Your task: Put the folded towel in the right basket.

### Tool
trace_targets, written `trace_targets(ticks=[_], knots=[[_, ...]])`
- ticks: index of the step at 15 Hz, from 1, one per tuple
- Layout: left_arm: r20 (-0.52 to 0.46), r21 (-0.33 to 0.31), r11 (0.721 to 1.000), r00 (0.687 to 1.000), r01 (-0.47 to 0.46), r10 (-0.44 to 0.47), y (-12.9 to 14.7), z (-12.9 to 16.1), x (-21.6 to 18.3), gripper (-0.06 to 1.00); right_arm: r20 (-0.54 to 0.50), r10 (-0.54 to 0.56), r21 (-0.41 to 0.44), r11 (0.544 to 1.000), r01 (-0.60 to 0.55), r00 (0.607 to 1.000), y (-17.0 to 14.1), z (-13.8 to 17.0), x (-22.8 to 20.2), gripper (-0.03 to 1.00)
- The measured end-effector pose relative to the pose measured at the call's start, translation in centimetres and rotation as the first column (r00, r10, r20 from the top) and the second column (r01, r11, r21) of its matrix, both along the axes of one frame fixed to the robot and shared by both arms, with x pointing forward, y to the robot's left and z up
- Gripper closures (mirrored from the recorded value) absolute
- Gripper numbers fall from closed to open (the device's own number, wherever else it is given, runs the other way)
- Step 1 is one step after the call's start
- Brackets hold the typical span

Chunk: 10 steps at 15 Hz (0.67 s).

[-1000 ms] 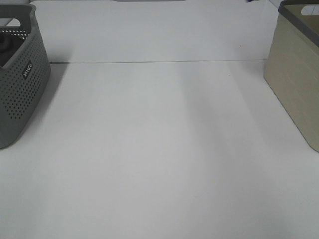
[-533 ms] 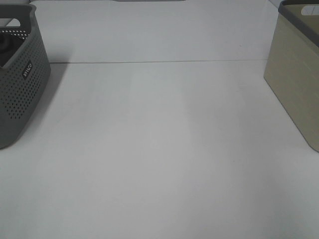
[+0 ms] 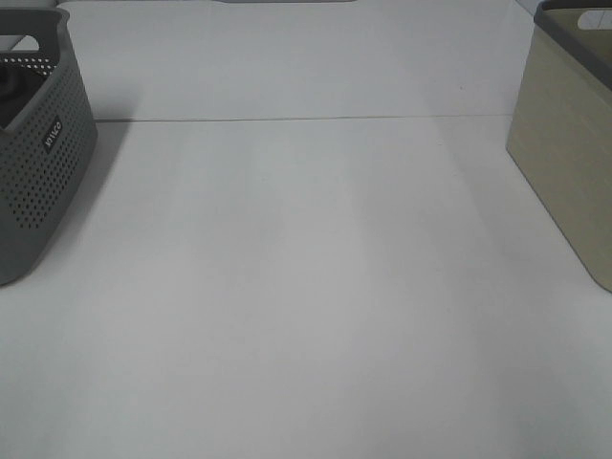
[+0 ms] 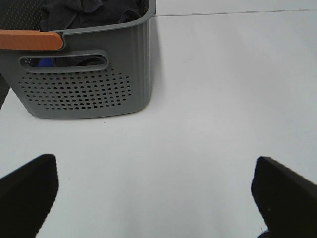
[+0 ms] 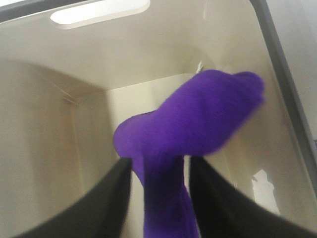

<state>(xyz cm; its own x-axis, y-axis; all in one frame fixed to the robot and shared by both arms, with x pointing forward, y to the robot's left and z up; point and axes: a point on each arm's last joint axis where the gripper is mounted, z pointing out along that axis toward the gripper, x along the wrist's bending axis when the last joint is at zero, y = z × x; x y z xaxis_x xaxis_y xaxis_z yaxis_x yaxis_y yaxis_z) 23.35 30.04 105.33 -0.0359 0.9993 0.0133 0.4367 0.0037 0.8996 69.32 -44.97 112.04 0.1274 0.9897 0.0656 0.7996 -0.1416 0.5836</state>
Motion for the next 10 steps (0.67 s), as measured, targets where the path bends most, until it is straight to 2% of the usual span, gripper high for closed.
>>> trace_targets(ticks=[1, 2, 3, 4, 7, 10], knots=[[0.000, 0.000, 1.000, 1.000, 0.000, 0.000, 0.0, 0.0, 0.0, -0.05, 0.000, 0.009, -0.006, 1.000, -0.009, 1.000, 0.0, 0.0, 0.0, 0.16], [0.000, 0.000, 1.000, 1.000, 0.000, 0.000, 0.0, 0.0, 0.0, -0.05, 0.000, 0.018, -0.012, 1.000, -0.018, 1.000, 0.0, 0.0, 0.0, 0.07], [0.000, 0.000, 1.000, 1.000, 0.000, 0.000, 0.0, 0.0, 0.0, -0.05, 0.000, 0.018, -0.012, 1.000, -0.018, 1.000, 0.0, 0.0, 0.0, 0.07], [0.000, 0.000, 1.000, 1.000, 0.000, 0.000, 0.0, 0.0, 0.0, -0.05, 0.011, 0.032, 0.014, 0.999, -0.032, 0.999, 0.3, 0.1, 0.1, 0.01], [0.000, 0.000, 1.000, 1.000, 0.000, 0.000, 0.0, 0.0, 0.0, -0.05, 0.024, 0.020, 0.038, 0.999, -0.021, 1.000, 0.9, 0.5, 0.1, 0.01], [0.000, 0.000, 1.000, 1.000, 0.000, 0.000, 0.0, 0.0, 0.0, -0.05, 0.041, 0.094, 0.009, 0.995, -0.095, 0.995, 5.6, 1.9, 0.5, 0.01]])
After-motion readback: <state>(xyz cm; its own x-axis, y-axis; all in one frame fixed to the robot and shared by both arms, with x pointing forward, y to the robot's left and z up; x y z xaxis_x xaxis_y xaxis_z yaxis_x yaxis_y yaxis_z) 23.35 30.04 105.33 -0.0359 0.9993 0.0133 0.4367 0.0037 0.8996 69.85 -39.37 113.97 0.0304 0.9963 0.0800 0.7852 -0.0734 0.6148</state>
